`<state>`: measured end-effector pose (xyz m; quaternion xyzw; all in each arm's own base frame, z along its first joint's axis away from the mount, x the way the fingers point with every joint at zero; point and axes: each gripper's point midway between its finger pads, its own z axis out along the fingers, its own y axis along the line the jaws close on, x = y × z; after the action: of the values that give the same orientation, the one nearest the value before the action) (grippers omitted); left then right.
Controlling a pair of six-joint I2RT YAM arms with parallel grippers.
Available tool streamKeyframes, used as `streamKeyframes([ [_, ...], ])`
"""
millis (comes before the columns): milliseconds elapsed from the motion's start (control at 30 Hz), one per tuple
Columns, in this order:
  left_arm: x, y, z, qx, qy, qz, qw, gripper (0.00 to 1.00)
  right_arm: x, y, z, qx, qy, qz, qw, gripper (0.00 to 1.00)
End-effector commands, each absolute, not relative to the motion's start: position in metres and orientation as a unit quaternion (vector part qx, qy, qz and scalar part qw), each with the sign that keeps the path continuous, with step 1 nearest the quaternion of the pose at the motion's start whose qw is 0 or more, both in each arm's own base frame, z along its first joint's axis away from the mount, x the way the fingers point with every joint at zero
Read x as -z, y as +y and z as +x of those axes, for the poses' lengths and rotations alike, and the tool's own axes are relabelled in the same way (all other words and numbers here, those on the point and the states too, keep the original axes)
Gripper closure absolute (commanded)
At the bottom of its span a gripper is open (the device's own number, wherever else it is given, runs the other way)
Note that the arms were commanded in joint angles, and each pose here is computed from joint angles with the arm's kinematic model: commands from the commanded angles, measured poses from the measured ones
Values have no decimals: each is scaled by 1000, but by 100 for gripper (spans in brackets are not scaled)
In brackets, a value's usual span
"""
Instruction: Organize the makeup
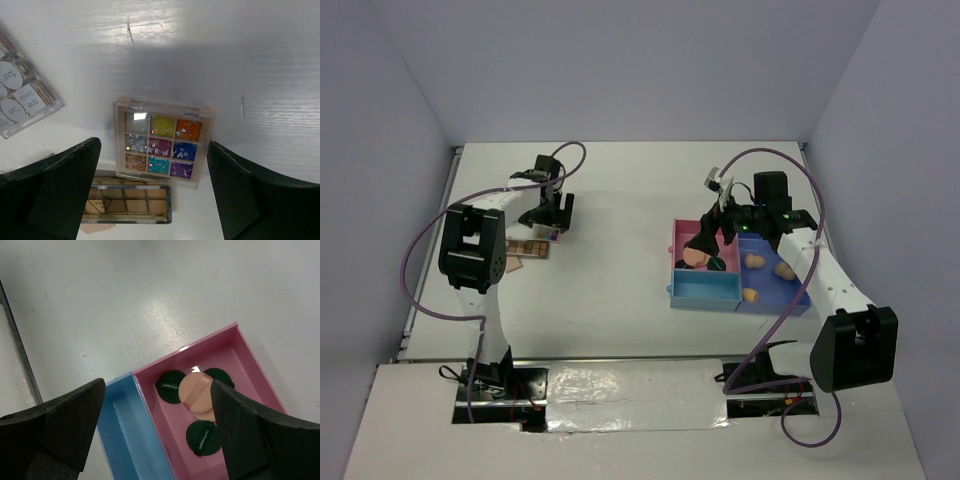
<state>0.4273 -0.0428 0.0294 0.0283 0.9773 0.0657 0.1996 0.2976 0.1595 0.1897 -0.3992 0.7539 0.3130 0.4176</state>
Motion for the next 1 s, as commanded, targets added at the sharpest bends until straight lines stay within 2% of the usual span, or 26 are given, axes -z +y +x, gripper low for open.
streamKeyframes([
  [0,-30,-38,438,-52,977,44,203,1,-196,162,305,-305,746,-407,430,7],
  [200,-19,-44,435,-24,979,53,197,4,-197,161,309,-304,746,-405,432,7],
  [400,-5,-52,427,2,981,47,188,16,-198,161,310,-301,747,-406,432,7],
  [600,2,-57,424,25,981,28,189,33,-200,159,307,-295,745,-410,436,7],
  [667,-2,-59,425,30,980,25,196,45,-200,157,307,-293,745,-409,437,7],
  [700,-7,-60,428,32,978,20,206,57,-199,157,306,-294,745,-410,437,7],
  [833,-39,-71,439,64,965,12,253,76,-201,156,306,-292,745,-409,440,7],
  [967,-94,-104,439,153,933,16,327,83,-204,153,306,-288,745,-406,444,7],
])
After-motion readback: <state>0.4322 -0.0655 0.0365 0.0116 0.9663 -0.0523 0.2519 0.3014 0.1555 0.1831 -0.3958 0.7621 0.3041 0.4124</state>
